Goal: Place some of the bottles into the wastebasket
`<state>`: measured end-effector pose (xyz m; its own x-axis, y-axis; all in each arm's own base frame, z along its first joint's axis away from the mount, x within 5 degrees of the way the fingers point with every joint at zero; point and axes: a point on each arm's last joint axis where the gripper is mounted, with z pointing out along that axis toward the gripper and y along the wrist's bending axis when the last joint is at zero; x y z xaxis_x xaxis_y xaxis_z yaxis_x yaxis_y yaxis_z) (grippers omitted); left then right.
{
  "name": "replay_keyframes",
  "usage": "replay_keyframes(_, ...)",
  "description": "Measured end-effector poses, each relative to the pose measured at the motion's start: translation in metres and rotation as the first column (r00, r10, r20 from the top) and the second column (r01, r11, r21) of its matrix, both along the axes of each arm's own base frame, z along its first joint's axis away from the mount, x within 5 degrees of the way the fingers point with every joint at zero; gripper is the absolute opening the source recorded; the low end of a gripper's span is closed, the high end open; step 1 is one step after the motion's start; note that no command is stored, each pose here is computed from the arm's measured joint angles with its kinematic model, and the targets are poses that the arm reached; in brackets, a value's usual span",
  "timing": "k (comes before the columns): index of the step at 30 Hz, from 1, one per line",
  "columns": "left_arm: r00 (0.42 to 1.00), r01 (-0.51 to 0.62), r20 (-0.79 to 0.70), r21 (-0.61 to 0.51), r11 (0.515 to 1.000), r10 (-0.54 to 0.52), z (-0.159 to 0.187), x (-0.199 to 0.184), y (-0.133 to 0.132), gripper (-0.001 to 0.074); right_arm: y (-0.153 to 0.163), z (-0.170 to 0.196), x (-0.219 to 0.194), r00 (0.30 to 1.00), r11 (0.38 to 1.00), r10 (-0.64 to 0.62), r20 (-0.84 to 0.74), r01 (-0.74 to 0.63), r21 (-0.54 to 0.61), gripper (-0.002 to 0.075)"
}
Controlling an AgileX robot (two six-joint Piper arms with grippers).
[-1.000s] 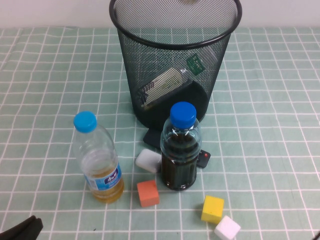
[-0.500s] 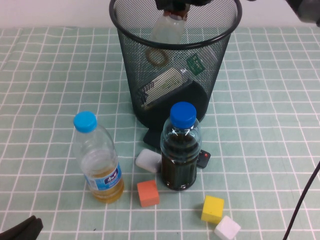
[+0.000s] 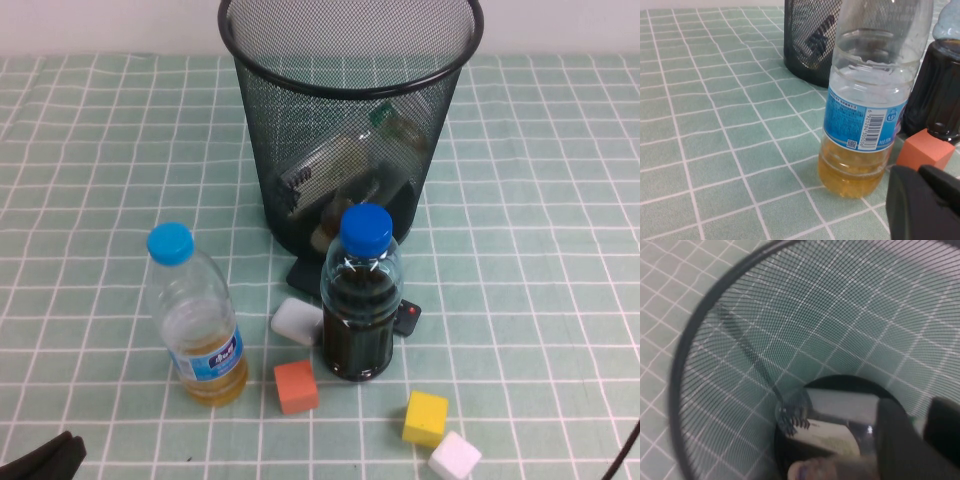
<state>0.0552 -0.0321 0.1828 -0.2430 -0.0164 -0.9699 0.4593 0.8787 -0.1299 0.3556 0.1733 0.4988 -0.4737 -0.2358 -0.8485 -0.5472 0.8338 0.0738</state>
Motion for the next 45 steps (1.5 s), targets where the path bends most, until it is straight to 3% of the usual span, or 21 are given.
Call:
replay_keyframes(5,1.0,0.0,0.0,0.0,1.0,0.0,0.0,0.0,0.0,-0.0004,-0.01,0.02,-0.027,0.996,0.996,-0.091,-0.003,0.091,-0.01,0.0)
replay_keyframes(11,1.0,0.001,-0.002,0.001,1.0,-0.001,0.0,0.0,0.0,-0.0004,-0.03,0.056,-0.069,0.956,0.964,-0.258,0.141,0.264,-0.028,0.0)
replay_keyframes(22,1.0,0.003,-0.009,0.005,1.0,-0.003,-0.001,0.0,0.0,-0.0004,-0.089,0.1,-0.148,0.89,0.933,-0.328,0.315,0.358,-0.041,0.0)
replay_keyframes(27,1.0,0.003,-0.009,0.005,1.0,-0.003,-0.001,0.0,0.0,-0.0004,-0.119,0.1,-0.189,0.864,0.909,-0.367,0.344,0.412,-0.064,0.0)
replay_keyframes(32,1.0,0.003,-0.009,0.005,1.0,-0.003,-0.001,0.0,0.0,-0.0004,-0.145,0.05,-0.22,0.871,0.895,-0.383,0.307,0.433,-0.112,0.0)
replay_keyframes(35,1.0,0.003,-0.009,0.005,1.0,-0.003,-0.001,0.0,0.0,-0.0004,-0.161,0.002,-0.235,0.828,0.879,-0.424,0.367,0.474,-0.053,0.0)
replay_keyframes(40,1.0,0.003,-0.009,0.005,1.0,-0.003,-0.001,0.0,0.0,-0.0004,-0.173,-0.102,-0.256,0.74,0.856,-0.459,0.491,0.516,0.023,0.0)
replay_keyframes(45,1.0,0.003,-0.011,0.005,1.0,-0.003,-0.001,0.0,0.0,-0.0004,-0.178,-0.206,-0.275,0.678,0.817,-0.56,0.477,0.547,0.182,0.0)
